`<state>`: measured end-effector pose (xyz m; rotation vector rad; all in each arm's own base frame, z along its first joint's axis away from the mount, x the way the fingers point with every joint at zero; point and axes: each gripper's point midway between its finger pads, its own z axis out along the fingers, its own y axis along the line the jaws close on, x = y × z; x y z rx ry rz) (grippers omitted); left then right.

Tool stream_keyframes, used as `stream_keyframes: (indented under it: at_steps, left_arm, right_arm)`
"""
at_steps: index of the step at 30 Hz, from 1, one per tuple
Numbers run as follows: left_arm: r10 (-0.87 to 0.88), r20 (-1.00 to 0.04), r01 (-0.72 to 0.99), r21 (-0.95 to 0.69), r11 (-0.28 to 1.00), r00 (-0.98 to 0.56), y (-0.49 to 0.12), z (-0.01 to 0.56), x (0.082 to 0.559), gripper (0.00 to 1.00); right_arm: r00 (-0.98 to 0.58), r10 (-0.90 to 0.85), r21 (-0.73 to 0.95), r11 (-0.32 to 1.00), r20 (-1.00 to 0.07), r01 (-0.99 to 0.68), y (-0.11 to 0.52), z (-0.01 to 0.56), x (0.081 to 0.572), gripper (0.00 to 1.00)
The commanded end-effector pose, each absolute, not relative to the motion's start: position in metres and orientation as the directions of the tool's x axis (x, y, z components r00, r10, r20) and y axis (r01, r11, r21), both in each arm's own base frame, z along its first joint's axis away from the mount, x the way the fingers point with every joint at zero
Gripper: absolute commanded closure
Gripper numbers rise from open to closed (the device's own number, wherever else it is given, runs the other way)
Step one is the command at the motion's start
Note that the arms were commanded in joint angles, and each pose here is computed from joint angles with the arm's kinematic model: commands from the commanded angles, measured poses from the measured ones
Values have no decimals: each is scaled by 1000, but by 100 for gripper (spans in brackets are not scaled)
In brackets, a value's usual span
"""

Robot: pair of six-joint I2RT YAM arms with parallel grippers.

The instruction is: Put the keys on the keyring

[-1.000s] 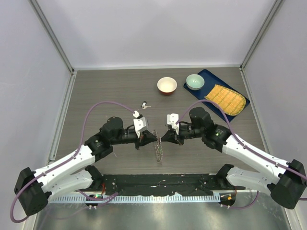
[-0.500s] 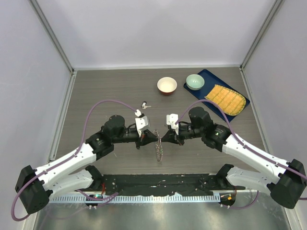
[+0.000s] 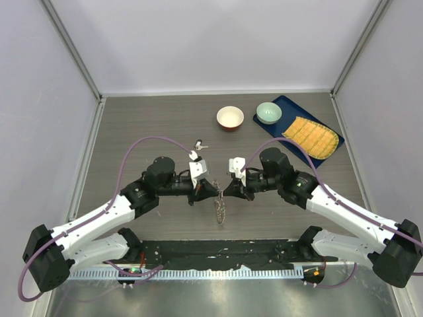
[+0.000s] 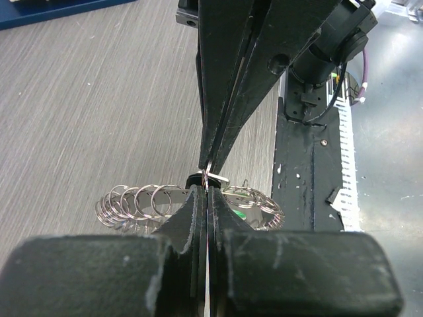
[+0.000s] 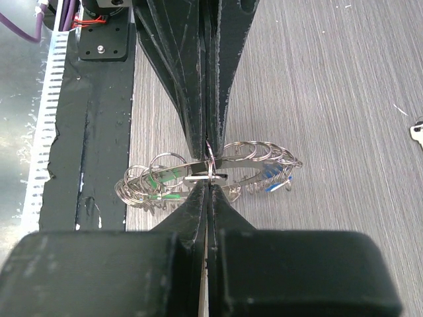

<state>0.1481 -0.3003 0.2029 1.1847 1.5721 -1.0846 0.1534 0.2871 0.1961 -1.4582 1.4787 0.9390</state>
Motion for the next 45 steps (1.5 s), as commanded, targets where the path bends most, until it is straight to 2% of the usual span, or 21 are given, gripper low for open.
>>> stream_keyframes:
  at_steps: [1, 5, 10, 17, 27, 39, 43, 45]
  left_arm:
    - [208, -967, 987, -130, 100, -148, -308, 220, 140, 100]
    - [218, -963, 983, -130, 129, -156, -306, 217, 144, 100]
    - [230, -954, 960, -136, 245, -194, -301, 214, 161, 100]
    - [126, -972, 930, -146, 337, -198, -296, 233, 173, 100]
    - [193, -961, 969, -163, 186, -198, -305, 221, 150, 100]
    - [168, -957, 936, -179, 304, -237, -299, 223, 167, 100]
    - [119, -974, 943, -149, 299, -192, -298, 232, 166, 100]
    - [119, -978, 946, -129, 296, -171, -296, 232, 165, 100]
  right_arm:
    - [183, -234, -197, 38, -955, -980, 302, 257, 163, 99]
    - [192, -229, -206, 42, -954, -978, 301, 261, 163, 99]
    - [198, -227, -211, 37, -954, -977, 300, 260, 161, 99]
    - [196, -240, -210, 31, -951, -977, 300, 252, 161, 99]
    - [199, -227, -216, 56, -954, -975, 300, 257, 164, 99]
    - [183, -244, -197, 37, -952, -980, 300, 249, 161, 99]
    - [172, -259, -192, 56, -950, -980, 299, 245, 165, 99]
    - [178, -252, -206, 91, -951, -974, 297, 250, 169, 93]
